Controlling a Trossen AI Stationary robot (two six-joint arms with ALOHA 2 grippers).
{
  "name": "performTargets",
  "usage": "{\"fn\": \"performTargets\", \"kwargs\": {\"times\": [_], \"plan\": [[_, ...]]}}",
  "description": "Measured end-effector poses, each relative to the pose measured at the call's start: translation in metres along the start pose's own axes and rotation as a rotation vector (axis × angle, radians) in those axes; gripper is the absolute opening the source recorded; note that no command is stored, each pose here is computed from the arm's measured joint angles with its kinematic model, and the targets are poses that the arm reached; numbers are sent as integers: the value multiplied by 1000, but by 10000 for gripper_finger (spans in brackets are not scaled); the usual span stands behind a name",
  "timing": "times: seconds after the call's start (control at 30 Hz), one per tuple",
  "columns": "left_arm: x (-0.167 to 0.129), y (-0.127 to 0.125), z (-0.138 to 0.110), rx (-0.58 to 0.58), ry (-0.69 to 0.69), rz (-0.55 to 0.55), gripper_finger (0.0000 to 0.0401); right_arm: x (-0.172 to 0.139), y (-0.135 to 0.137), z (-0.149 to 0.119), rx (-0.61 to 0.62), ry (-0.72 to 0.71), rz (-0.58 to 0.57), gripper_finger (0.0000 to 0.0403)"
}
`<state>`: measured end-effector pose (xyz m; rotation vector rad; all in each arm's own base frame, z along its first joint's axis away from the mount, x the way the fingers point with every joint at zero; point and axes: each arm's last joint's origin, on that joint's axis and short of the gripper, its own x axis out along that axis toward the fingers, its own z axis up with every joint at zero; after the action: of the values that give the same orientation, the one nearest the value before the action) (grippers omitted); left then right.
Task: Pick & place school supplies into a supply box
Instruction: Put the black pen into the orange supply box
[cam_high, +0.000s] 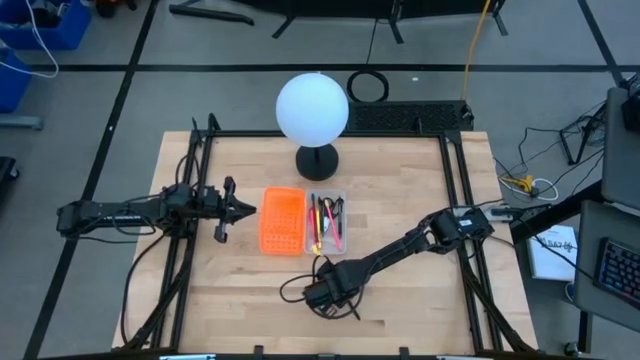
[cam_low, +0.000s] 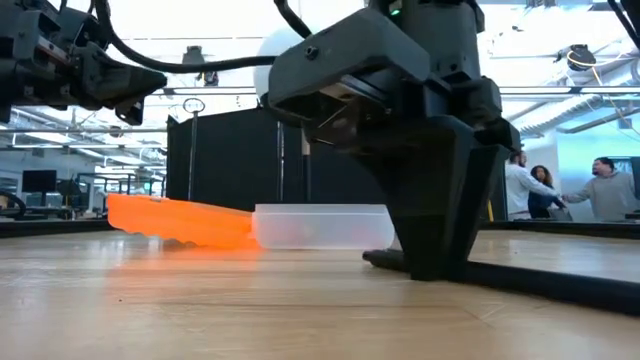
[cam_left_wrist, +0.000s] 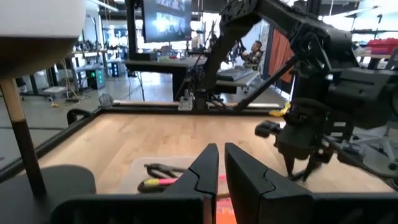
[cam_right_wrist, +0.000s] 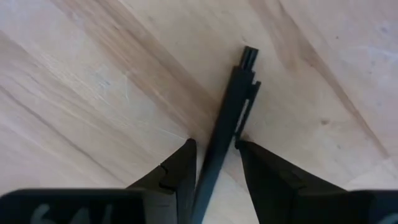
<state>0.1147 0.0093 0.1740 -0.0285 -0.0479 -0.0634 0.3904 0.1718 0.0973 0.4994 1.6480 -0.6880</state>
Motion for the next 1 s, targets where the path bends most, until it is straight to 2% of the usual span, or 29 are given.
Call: {"fn": "performTargets", "kwargs": {"times": [0.3, 0.53, 0.73, 0.83, 0.93, 1.0], "plan": [[0, 0, -1, -18, 13, 0, 37, 6, 3, 1, -3, -14, 58, 112], [0, 0, -1, -19, 7, -1, 37, 6, 4, 0, 4, 30, 77, 21], [0, 0, -1, -12, 7, 0, 37, 2, 2, 2, 29, 41, 94, 26], [0, 0, -1, 4, 7, 0, 37, -12, -1, 1, 12, 3, 124, 21], [0, 0, 0, 8, 4, 1, 37, -40, -5, -1, 11, -83, 191, 21], [0, 0, 1, 11, -11, 6, 37, -53, -13, -2, 20, -141, 175, 21]]}}
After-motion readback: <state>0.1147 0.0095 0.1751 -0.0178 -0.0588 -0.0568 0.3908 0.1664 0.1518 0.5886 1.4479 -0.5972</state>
